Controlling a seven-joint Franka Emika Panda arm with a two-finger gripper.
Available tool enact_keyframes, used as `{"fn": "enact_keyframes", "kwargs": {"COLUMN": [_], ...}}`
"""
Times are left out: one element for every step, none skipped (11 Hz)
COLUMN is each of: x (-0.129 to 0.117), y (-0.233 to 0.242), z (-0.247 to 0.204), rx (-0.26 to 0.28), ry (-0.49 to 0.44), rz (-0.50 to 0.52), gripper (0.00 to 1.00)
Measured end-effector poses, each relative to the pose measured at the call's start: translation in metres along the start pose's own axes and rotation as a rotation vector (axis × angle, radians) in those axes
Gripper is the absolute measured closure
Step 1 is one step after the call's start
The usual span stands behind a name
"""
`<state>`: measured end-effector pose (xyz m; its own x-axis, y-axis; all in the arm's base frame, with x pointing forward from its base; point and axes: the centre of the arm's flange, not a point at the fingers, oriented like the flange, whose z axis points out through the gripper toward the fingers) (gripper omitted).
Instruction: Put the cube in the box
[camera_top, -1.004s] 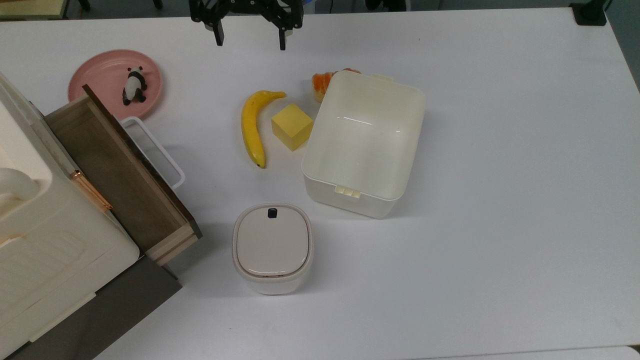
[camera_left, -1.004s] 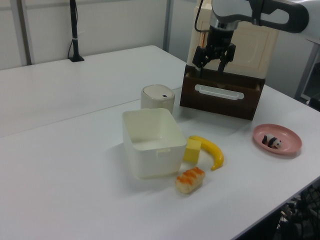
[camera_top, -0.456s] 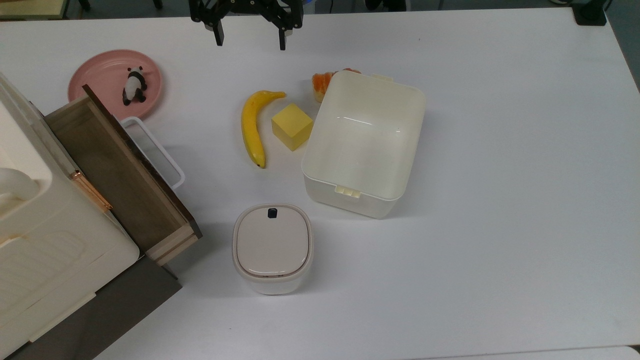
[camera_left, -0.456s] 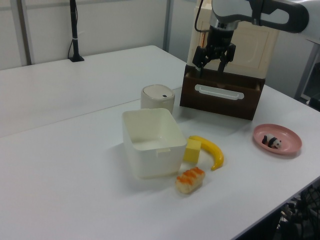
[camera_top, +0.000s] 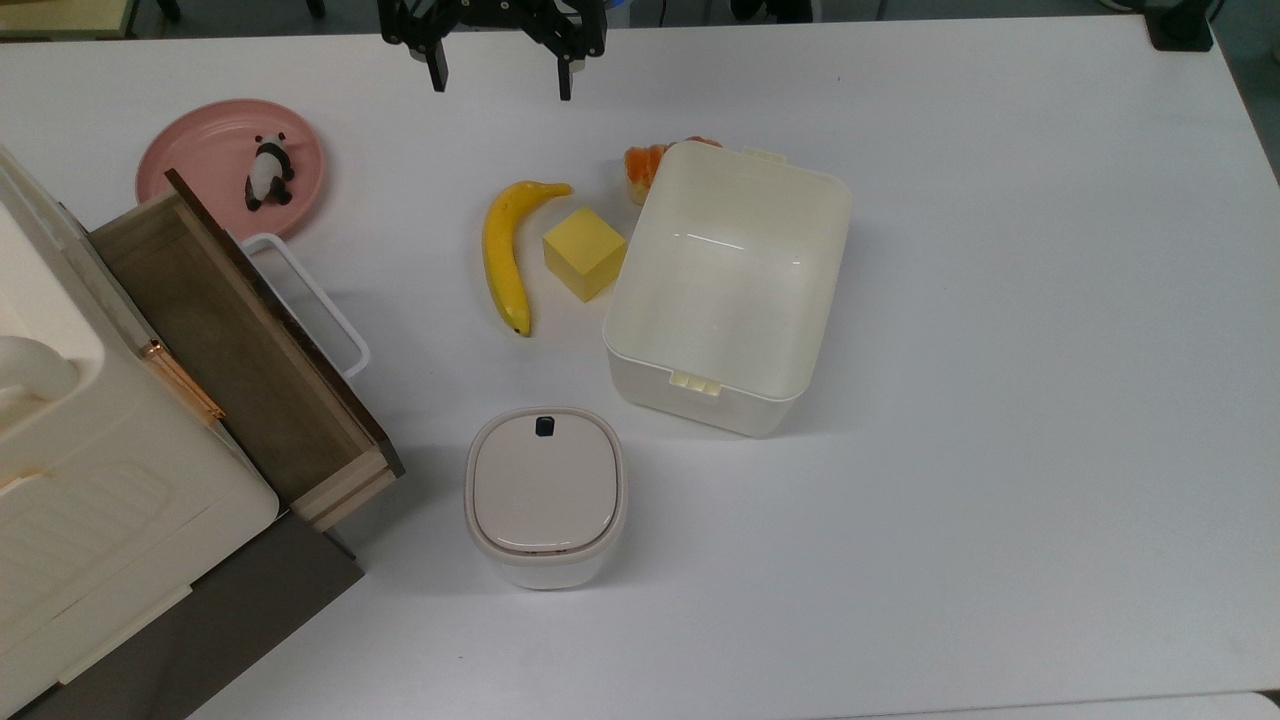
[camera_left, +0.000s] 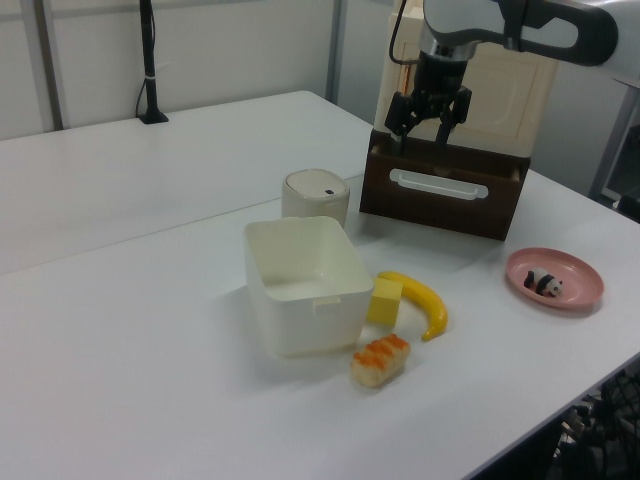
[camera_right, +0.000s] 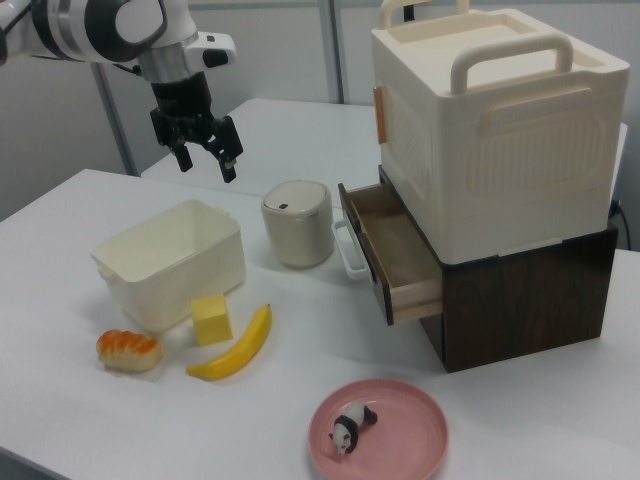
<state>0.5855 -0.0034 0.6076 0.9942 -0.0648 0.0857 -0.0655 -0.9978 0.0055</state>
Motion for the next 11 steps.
{"fn": "enact_keyframes", "kwargs": {"x": [0.000,-0.001,-0.002,-0.005,-0.009,-0.013,-0.014,-0.015,-0.016,-0.018,-0.018], "y": [0.000,-0.001,0.000,0.002,0.005,0.007,0.008,0.009,0.010,0.010,0.009], "z": [0.000,0.003,0.008,0.015,0.022,0.028,0.031,0.034,0.038,0.047,0.058], "rx": [0.000,0.000,0.001,-0.016,-0.035,-0.039,-0.037,-0.040,-0.040,-0.031,-0.029], "ry": [-0.001,-0.006,-0.024,-0.056,-0.105,-0.144,-0.162,-0.175,-0.191,-0.210,-0.208], "rz": [-0.042,-0.133,-0.258,-0.390,-0.512,-0.618,-0.707,-0.791,-0.862,-0.915,-0.949], "gripper": [0.00,0.00,0.00,0.00,0.00,0.00,0.00,0.00,0.00,0.00,0.00]}}
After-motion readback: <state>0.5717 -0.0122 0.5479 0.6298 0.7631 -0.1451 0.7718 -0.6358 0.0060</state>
